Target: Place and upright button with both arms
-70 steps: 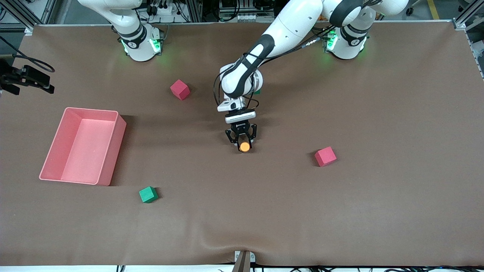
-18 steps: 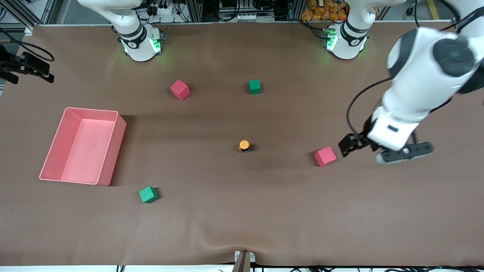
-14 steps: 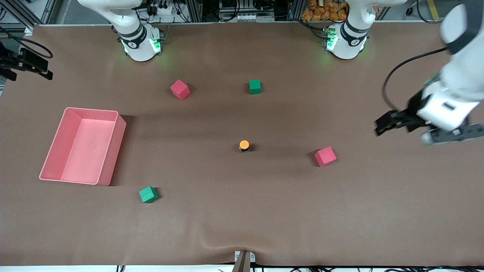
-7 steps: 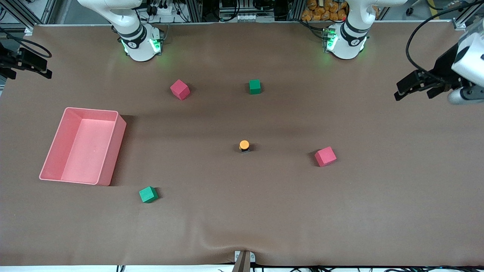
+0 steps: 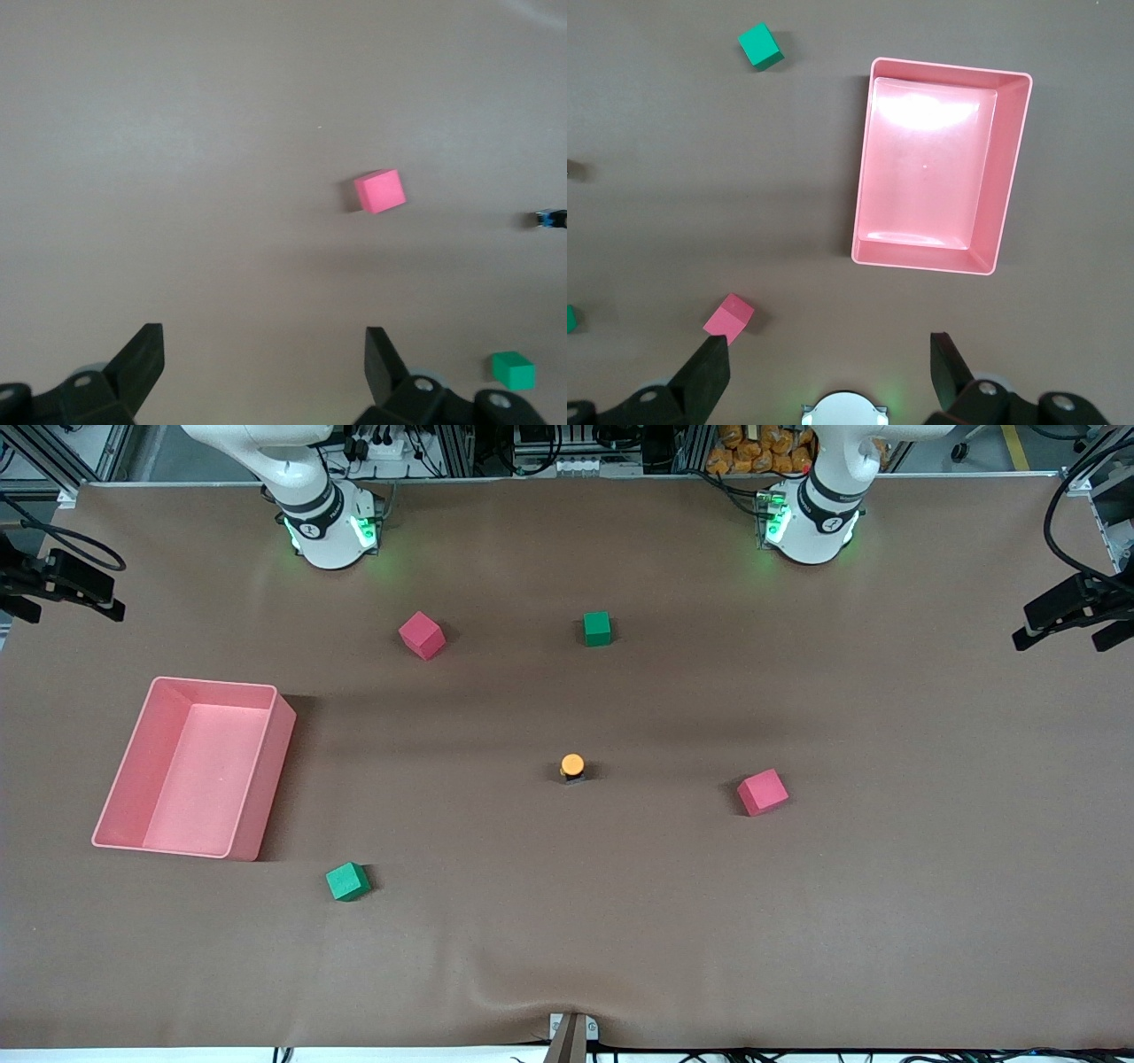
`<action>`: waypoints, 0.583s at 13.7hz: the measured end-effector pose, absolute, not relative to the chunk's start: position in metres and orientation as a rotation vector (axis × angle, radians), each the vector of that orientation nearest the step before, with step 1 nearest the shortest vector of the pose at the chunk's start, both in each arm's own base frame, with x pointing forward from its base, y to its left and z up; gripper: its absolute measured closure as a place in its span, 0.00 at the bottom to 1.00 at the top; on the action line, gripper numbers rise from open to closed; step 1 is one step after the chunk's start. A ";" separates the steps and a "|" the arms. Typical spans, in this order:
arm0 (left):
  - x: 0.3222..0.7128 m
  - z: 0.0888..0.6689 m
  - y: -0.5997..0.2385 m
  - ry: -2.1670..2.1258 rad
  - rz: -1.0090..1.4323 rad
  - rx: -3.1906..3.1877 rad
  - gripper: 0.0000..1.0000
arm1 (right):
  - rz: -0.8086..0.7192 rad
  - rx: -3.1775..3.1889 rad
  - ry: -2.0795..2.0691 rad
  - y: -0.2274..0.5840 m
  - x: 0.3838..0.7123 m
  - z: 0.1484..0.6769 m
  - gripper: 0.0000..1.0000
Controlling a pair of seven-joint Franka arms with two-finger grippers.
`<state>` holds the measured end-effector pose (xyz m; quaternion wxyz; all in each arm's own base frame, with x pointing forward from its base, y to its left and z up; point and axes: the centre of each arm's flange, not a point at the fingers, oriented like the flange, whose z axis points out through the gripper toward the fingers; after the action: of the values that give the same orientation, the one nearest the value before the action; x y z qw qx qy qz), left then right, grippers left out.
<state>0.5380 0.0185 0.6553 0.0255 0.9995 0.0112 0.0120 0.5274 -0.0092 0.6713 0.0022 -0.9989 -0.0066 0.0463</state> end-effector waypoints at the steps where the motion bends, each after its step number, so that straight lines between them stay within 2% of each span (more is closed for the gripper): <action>1: 0.535 0.655 0.016 0.045 0.016 3.104 0.00 | 0.136 -3.134 -0.024 -0.008 0.529 0.671 0.00; 8: 0.533 0.656 0.005 0.026 0.008 3.115 0.00 | 0.109 -3.136 -0.025 -0.008 0.532 0.672 0.00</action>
<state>0.5334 0.0050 0.6555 0.0135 0.9999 0.0084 0.0025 0.5315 -0.0079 0.6717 0.0019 -0.9994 -0.0079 0.0346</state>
